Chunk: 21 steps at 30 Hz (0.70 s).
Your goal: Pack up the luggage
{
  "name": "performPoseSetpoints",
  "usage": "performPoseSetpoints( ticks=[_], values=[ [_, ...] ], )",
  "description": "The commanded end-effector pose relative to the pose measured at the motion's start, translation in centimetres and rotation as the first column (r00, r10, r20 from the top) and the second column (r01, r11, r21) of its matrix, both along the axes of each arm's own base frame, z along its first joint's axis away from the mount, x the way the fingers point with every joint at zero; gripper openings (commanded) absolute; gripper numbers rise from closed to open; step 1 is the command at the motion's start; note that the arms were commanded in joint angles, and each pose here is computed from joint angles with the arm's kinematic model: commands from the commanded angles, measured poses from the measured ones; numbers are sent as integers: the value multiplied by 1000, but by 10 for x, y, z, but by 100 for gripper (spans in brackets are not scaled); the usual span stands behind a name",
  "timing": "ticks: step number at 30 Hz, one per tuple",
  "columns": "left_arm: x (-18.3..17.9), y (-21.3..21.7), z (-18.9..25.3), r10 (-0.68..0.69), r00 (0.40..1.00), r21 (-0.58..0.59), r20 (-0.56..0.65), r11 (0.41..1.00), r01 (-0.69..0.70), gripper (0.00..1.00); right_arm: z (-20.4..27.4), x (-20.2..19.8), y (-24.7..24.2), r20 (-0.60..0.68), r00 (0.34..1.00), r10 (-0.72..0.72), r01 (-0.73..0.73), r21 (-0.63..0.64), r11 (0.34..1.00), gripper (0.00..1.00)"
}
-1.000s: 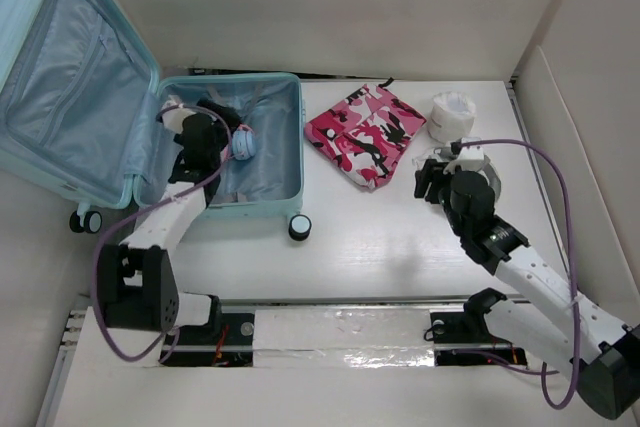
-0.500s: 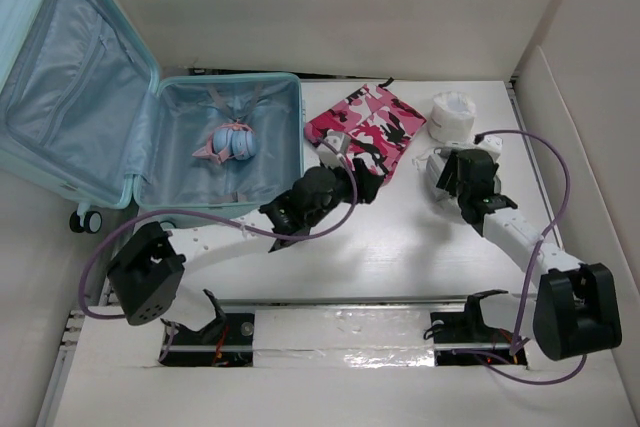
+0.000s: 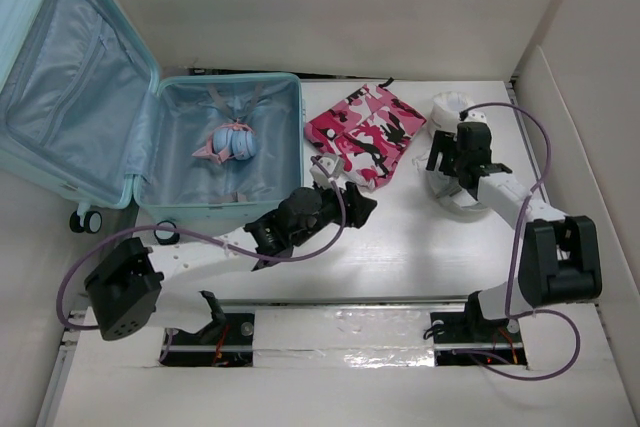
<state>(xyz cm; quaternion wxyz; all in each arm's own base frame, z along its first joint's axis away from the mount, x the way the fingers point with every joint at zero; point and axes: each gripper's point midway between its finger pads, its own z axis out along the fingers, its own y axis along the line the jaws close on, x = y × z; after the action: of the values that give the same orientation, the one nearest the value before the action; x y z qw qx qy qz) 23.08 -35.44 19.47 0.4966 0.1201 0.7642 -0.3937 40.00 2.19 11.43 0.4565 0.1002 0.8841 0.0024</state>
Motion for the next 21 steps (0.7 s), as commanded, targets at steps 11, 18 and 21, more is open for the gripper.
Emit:
performPoseSetpoints(
  ticks=[11, 18, 21],
  values=[
    [8, 53, 43, 64, 989, -105, 130, 993, -51, 55, -36, -3, 30, -121, 986, 112, -98, 118, 988, 73],
    [14, 79, 42, 135, 978, -117, 161, 986, -117, 54, -6, -19, 21, -31, 999, 13, -11, 55, 998, 36],
    [9, 86, 47, 143, 974, -149, 173, 982, -118, 54, 21, -25, 22, 30, 1000, 9, -11, 46, 999, 26]
  ],
)
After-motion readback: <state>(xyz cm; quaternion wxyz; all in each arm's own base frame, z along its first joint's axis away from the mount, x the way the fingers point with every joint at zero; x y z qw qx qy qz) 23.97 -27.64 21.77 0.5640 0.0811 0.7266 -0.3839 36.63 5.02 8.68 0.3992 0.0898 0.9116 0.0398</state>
